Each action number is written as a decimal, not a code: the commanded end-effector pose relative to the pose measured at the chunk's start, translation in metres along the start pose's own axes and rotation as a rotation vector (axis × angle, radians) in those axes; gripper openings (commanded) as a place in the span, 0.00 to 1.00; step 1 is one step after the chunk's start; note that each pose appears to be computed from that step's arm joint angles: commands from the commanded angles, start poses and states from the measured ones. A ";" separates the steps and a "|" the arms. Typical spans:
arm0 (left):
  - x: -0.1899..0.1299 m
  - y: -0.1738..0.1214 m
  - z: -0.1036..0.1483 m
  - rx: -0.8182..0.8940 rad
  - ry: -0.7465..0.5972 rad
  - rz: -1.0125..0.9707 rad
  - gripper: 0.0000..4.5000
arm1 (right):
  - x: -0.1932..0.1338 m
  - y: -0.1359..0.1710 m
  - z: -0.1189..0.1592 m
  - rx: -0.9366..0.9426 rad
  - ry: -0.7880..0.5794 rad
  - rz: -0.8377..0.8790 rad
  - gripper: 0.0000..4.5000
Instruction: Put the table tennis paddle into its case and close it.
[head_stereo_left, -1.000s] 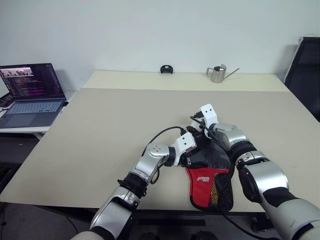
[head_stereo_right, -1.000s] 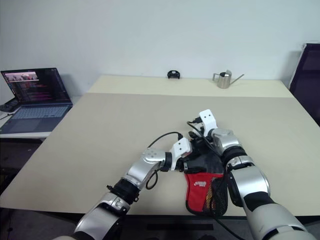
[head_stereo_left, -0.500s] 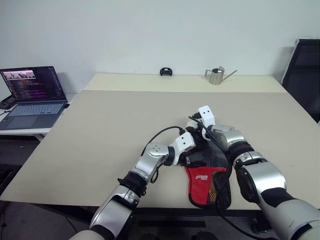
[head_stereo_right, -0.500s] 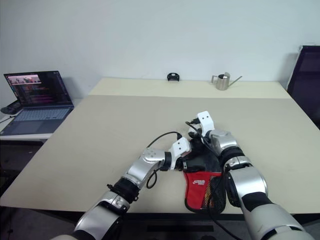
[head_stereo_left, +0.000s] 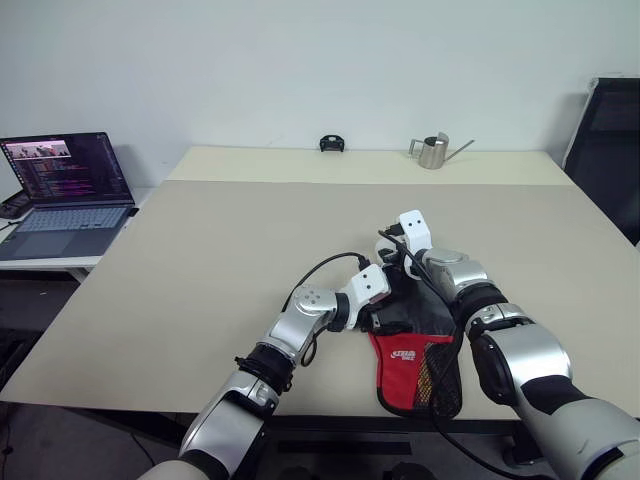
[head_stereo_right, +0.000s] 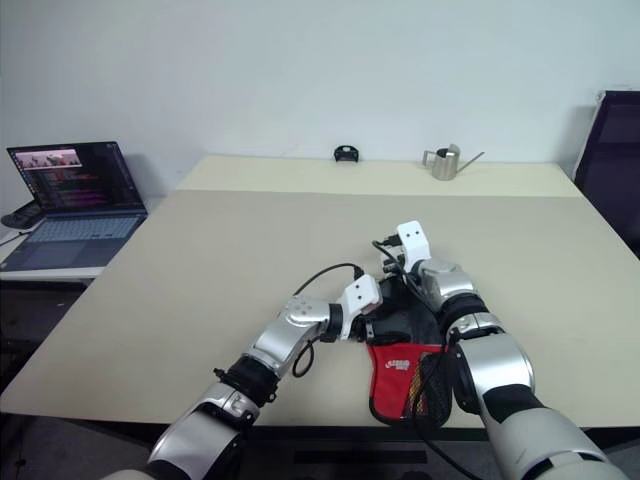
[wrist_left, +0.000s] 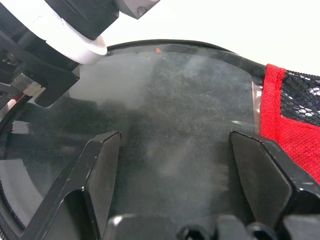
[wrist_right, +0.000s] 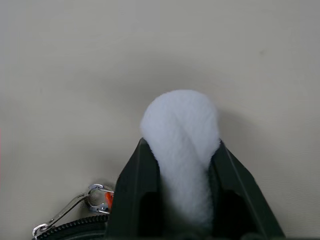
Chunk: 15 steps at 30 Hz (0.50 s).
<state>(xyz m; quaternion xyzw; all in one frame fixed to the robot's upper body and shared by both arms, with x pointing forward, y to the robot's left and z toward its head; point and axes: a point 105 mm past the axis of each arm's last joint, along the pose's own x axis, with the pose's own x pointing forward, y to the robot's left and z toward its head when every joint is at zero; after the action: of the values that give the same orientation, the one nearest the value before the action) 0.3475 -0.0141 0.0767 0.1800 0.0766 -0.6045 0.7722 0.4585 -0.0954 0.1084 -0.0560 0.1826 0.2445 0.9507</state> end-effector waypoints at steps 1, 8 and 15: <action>0.003 -0.014 -0.034 -0.036 0.123 -0.035 0.84 | -0.003 -0.002 0.023 -0.015 -0.063 -0.003 0.14; 0.003 -0.015 -0.040 -0.046 0.134 -0.043 0.84 | -0.013 -0.023 0.030 -0.025 -0.081 -0.060 0.14; 0.004 -0.018 -0.047 -0.072 0.139 -0.063 0.84 | -0.034 -0.059 0.044 -0.033 -0.123 -0.150 0.14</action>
<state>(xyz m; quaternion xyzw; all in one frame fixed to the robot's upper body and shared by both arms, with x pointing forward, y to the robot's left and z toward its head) 0.3469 -0.0169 0.0745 0.1774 0.0738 -0.6130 0.7664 0.4656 -0.1404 0.1265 -0.0706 0.1664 0.1962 0.9637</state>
